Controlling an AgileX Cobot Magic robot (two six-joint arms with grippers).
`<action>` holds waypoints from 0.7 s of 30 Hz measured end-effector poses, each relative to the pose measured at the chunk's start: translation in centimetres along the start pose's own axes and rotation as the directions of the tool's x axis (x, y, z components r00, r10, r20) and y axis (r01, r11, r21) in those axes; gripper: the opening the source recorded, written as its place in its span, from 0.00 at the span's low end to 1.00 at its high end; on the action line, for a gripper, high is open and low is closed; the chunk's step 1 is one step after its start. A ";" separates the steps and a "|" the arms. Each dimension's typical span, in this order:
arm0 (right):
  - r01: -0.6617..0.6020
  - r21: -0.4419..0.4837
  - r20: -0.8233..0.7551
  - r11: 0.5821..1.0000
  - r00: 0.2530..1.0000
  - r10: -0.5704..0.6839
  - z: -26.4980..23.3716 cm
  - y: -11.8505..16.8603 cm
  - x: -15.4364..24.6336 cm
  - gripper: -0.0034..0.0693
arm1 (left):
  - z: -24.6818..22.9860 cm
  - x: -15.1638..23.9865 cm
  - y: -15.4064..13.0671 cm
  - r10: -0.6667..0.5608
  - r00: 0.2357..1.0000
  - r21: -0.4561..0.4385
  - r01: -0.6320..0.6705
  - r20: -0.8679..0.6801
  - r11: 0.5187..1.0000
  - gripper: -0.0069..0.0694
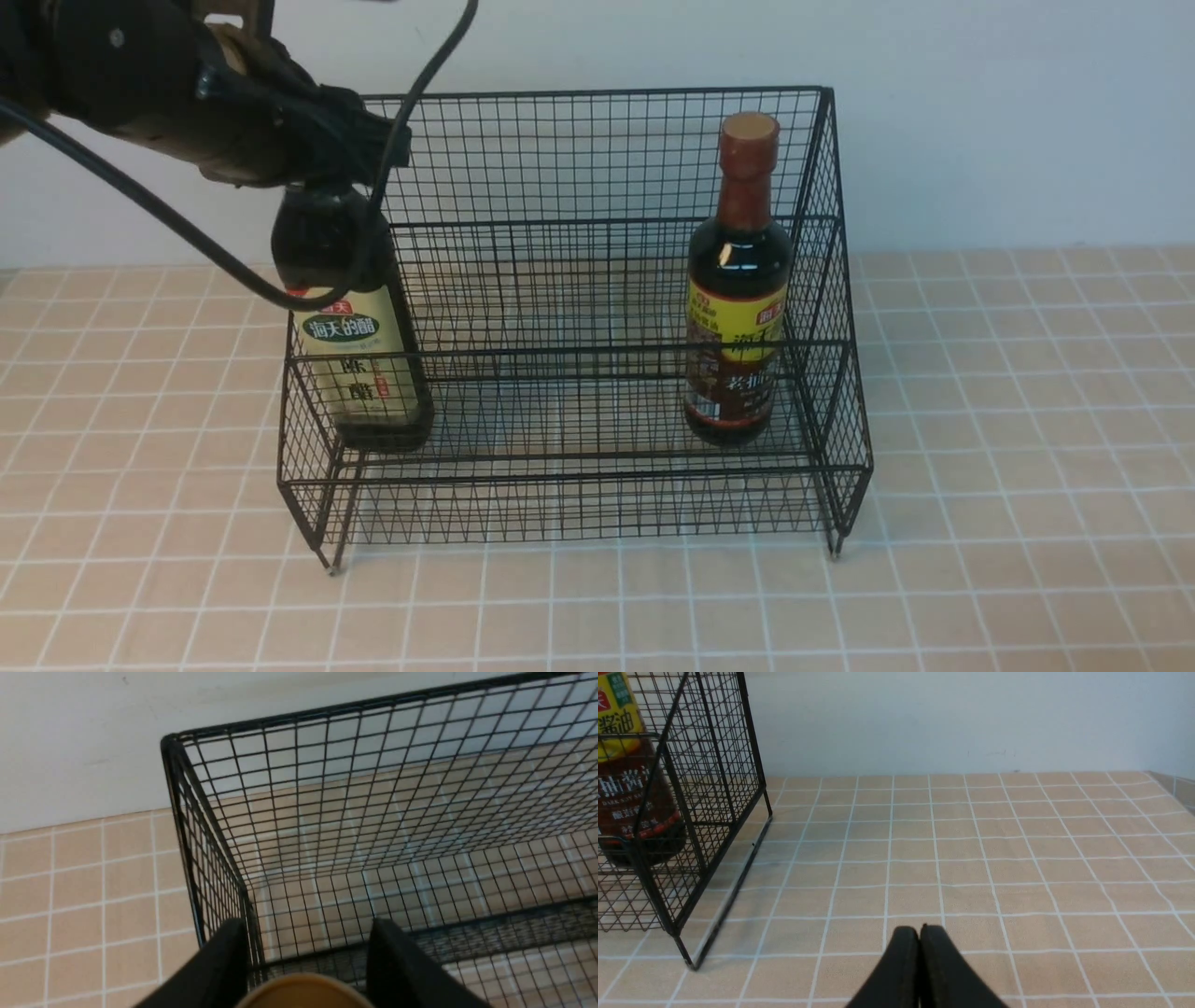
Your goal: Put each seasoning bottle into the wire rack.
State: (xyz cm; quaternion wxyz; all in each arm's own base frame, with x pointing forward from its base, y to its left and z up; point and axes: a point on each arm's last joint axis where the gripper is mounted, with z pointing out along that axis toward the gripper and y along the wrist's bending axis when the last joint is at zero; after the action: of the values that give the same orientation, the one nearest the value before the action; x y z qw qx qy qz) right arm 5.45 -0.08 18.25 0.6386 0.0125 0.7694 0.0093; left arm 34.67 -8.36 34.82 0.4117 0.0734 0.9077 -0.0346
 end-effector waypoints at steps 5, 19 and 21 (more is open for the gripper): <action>0.000 0.000 0.000 1.000 1.000 0.000 0.0 0.0 0.0 0.03 | 0.0 0.0 0.0 -0.005 1.000 0.001 0.005 -0.005 1.000 0.48; 0.000 0.000 0.000 1.000 1.000 0.000 0.0 0.0 0.0 0.03 | -5.9 -0.8 0.4 -0.008 0.997 0.000 0.008 0.076 1.000 0.85; 0.000 0.000 0.000 1.000 1.000 0.000 0.0 0.0 0.0 0.03 | -8.5 -1.2 0.6 -0.012 0.990 0.004 0.011 0.141 1.000 0.80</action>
State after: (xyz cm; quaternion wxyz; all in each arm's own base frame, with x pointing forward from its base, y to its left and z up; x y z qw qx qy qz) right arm 5.45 -0.08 18.25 0.6386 0.0125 0.7694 0.0093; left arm 29.18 -6.88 41.33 0.4744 0.0663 0.8768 -0.0435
